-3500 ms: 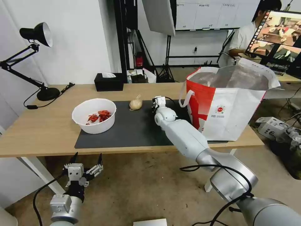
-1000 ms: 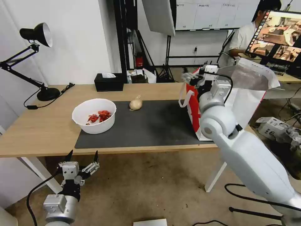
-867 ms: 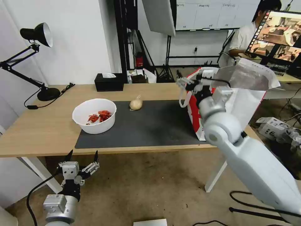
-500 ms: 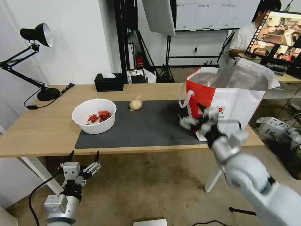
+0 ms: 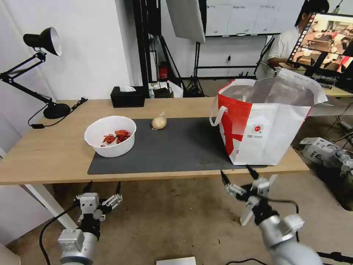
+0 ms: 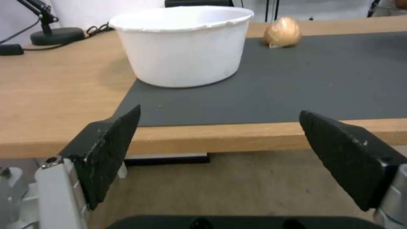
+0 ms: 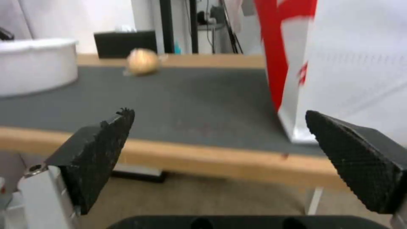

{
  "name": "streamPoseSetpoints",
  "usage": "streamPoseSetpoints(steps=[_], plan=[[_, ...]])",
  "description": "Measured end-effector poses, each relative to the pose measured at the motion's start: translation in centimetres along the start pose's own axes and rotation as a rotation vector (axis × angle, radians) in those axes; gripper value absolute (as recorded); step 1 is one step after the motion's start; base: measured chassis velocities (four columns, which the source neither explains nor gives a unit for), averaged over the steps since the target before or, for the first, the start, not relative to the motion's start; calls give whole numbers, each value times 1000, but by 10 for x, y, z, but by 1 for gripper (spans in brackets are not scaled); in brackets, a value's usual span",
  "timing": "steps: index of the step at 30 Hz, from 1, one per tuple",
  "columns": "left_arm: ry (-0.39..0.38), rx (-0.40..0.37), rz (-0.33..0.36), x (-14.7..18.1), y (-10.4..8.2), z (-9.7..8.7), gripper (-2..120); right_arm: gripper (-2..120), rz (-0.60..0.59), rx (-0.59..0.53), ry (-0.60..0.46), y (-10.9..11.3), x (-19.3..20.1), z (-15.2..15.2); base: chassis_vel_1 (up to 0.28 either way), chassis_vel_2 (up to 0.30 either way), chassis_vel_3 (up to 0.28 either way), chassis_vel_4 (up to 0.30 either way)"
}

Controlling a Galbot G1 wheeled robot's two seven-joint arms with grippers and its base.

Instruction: Pick up the trash from the table and place it into the takeout bag.

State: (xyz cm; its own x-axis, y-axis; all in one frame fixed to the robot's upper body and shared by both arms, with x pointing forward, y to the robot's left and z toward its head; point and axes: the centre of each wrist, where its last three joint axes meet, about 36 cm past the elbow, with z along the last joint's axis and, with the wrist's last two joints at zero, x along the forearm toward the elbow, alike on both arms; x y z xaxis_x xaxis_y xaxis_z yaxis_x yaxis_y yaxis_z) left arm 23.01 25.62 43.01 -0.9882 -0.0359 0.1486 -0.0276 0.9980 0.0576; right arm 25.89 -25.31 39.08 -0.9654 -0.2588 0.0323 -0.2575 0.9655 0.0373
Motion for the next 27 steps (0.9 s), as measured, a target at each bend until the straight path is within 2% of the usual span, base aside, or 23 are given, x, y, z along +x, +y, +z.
streamPoseSetpoints(steps=[5,18,22,25,27], plan=[[13,-4,-4,-1,2,5,100,100,6,0,18,3,-3,15,0,0,0,0],[14,-6,0,-1,4,6,100,100,7,-5,23,6,-8,21,0,0,0,0],[13,-10,3,-1,6,6,100,100,-32,-6,6,13,-28,18,0,0,0,0],[1,-7,4,0,5,2,100,100,-94,-23,-14,22,-65,16,0,0,0,0],[-2,-5,3,1,4,1,100,100,-114,-32,-17,25,-75,16,0,0,0,0]])
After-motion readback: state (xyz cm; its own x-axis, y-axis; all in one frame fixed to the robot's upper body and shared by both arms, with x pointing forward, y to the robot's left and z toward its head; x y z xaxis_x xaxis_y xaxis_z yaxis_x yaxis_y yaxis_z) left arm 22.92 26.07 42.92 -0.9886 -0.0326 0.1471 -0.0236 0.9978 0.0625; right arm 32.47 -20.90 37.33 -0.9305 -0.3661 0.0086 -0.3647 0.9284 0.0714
